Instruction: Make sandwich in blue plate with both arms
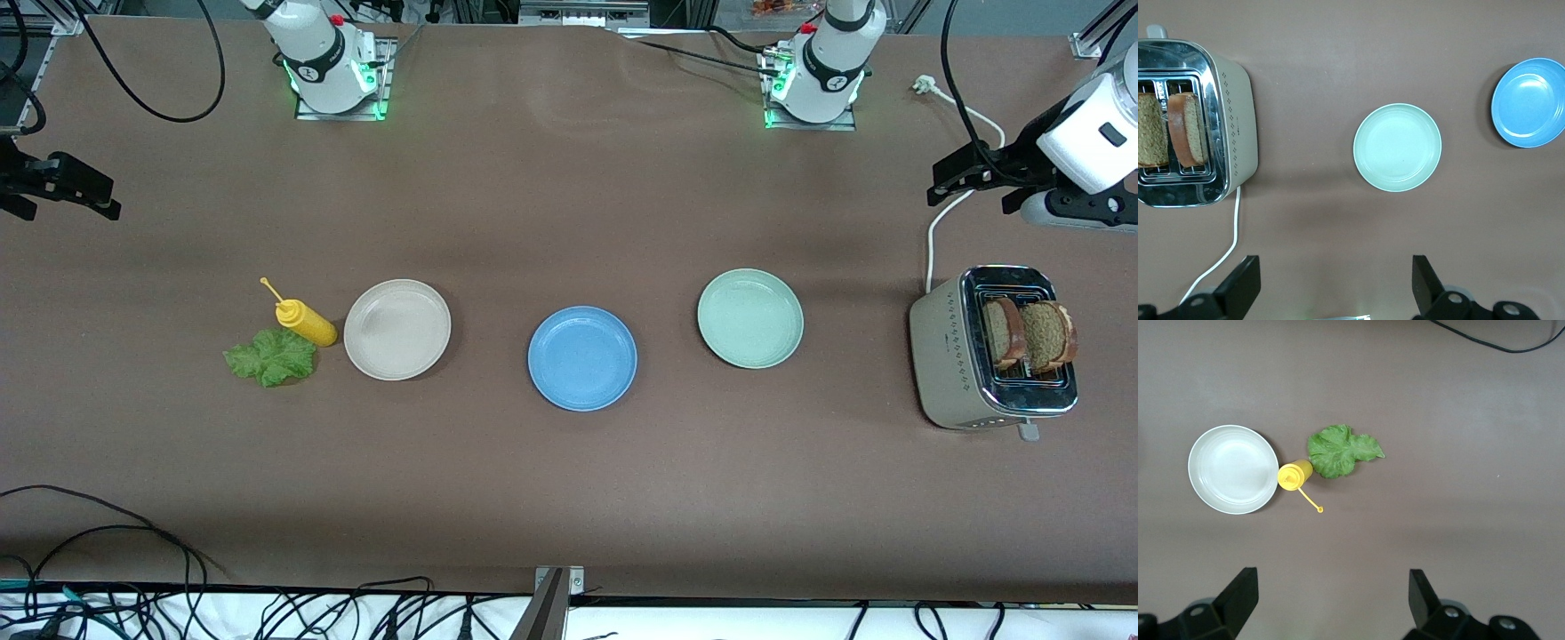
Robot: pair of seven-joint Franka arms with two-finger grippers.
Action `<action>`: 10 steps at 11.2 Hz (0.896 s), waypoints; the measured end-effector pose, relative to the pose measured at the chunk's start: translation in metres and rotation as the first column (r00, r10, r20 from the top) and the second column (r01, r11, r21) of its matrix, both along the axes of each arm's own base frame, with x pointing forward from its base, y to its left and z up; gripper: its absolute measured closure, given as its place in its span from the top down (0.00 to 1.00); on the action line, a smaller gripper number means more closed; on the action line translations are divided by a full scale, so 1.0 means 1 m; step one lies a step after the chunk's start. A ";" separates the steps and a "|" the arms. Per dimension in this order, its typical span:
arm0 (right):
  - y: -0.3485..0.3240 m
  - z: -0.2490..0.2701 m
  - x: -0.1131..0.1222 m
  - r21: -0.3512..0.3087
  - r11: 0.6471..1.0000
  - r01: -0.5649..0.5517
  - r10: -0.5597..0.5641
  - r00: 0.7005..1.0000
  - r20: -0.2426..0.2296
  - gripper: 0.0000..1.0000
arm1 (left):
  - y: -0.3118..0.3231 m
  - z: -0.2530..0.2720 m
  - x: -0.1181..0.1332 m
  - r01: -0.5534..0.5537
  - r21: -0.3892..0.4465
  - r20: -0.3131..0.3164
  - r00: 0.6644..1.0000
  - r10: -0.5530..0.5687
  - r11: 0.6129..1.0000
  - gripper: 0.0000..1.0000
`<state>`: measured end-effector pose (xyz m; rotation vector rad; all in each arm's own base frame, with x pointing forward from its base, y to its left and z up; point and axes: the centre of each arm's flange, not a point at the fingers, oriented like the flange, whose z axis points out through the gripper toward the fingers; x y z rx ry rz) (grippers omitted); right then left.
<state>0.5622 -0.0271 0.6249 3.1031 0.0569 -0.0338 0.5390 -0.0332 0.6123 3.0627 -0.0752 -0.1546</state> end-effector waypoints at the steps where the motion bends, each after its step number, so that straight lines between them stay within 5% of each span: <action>1: 0.000 0.000 0.000 0.000 1.000 0.000 0.000 1.000 0.000 1.00 | 0.001 0.000 0.000 -0.001 0.000 0.000 1.000 0.001 1.000 1.00; 10: -0.001 0.004 -0.002 -0.001 1.000 0.003 -0.003 1.000 0.007 1.00 | 0.001 0.000 0.000 0.023 0.007 0.001 1.000 -0.023 1.000 1.00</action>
